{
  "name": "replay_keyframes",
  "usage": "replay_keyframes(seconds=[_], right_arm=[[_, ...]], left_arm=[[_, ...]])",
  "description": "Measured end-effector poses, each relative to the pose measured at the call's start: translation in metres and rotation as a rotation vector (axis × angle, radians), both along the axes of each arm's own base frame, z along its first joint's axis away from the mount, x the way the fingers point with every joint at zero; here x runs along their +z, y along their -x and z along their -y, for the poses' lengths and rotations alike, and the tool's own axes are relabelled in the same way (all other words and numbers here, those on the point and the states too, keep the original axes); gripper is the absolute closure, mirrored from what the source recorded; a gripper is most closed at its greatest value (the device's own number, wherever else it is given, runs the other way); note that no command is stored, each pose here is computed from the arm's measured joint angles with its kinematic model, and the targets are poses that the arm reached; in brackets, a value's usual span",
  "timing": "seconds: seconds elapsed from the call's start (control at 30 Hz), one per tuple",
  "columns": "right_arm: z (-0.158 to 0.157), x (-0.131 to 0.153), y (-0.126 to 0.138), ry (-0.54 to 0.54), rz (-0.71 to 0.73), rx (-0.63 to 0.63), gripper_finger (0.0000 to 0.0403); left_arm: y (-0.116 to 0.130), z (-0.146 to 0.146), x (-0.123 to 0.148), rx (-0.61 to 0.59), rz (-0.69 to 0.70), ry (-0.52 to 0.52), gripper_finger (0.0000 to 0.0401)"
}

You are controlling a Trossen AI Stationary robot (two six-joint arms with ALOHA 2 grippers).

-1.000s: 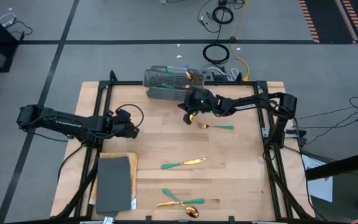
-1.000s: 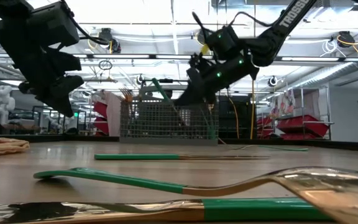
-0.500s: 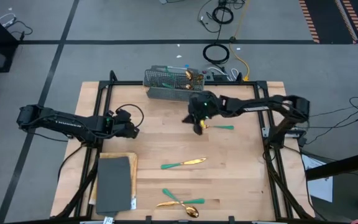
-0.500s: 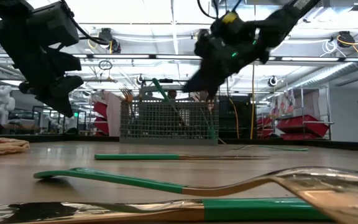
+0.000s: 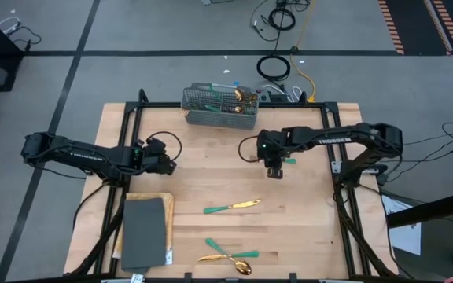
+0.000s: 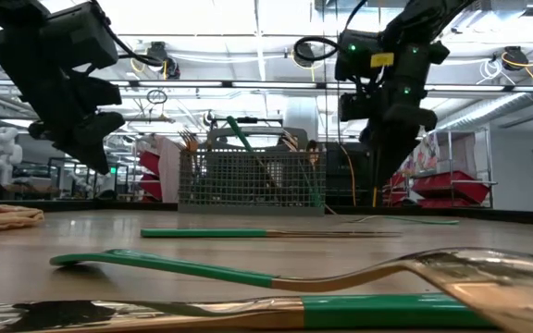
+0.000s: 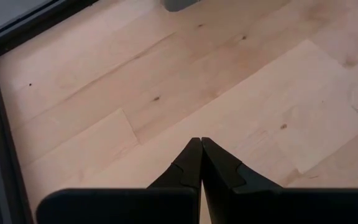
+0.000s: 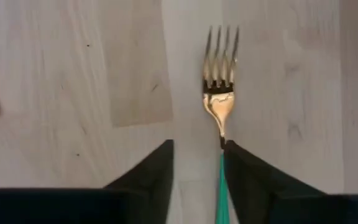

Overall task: Sort silverware
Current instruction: Put the green fork into the gray silverware basket

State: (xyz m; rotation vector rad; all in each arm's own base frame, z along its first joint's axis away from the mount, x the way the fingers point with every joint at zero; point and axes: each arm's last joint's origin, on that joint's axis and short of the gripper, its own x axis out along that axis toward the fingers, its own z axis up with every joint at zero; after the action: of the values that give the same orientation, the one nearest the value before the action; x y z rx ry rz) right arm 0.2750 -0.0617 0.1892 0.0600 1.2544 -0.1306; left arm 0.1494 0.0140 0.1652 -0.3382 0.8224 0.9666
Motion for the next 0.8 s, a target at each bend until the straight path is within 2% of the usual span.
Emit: replay_keyframes(seconds=[0.1, 0.2, 0.5, 0.67, 0.73, 0.8], right_arm=[[0.001, -0.001, -0.002, 0.006, 0.004, 0.002, 0.0236], [0.001, -0.005, -0.003, 0.006, -0.005, 0.001, 0.0214], [0.007, -0.043, -0.013, -0.011, -0.123, 0.016, 0.0219], [0.013, -0.064, -0.018, 0.028, -0.193, 0.011, 0.0250], [0.013, -0.068, -0.018, 0.033, -0.210, 0.020, 0.0284], [0.012, -0.069, -0.019, 0.024, -0.212, 0.033, 0.0336]], left_arm=[[0.000, 0.000, 0.000, 0.002, 0.002, 0.001, 0.0390], [0.000, 0.000, 0.000, 0.003, 0.004, 0.002, 0.0390], [0.000, 0.000, 0.000, 0.004, 0.005, 0.002, 0.0390], [0.000, 0.000, 0.000, 0.004, 0.004, 0.002, 0.0390], [0.000, 0.000, 0.000, 0.004, 0.003, 0.002, 0.0390], [0.000, 0.000, 0.000, 0.004, 0.001, 0.002, 0.0390]])
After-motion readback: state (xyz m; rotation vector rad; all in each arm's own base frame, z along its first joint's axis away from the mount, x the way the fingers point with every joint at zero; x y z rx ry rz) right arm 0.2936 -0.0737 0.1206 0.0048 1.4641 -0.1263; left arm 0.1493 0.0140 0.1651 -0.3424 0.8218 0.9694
